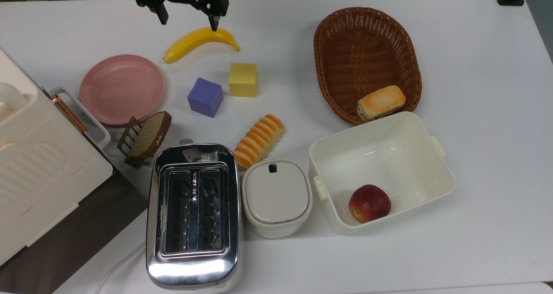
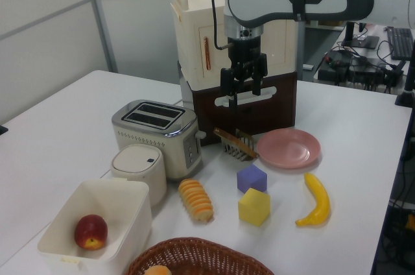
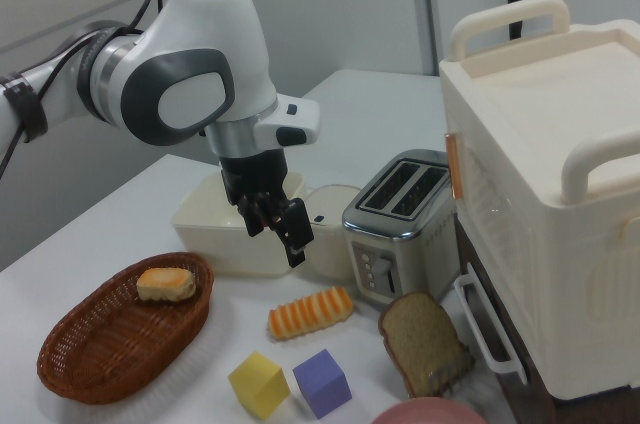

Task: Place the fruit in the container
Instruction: 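Move the open gripper over toward the yellow banana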

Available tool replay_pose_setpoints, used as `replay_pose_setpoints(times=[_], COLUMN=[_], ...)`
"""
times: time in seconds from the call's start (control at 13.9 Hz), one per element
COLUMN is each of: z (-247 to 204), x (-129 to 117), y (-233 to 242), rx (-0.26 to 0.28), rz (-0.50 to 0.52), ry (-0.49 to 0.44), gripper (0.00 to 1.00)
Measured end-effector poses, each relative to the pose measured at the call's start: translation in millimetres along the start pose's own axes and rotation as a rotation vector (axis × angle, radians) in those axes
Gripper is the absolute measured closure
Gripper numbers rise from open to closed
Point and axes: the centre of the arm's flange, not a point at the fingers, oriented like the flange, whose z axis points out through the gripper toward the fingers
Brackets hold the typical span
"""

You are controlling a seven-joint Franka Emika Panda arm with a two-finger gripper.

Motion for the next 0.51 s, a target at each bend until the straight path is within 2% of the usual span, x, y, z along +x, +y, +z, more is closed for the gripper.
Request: replay_pose_setpoints(times=[0.51], z=[-4.6], x=[-4.8], y=[12.8], rx=[0.001], rz=[0.021], ry=[-0.009], gripper=[0.0])
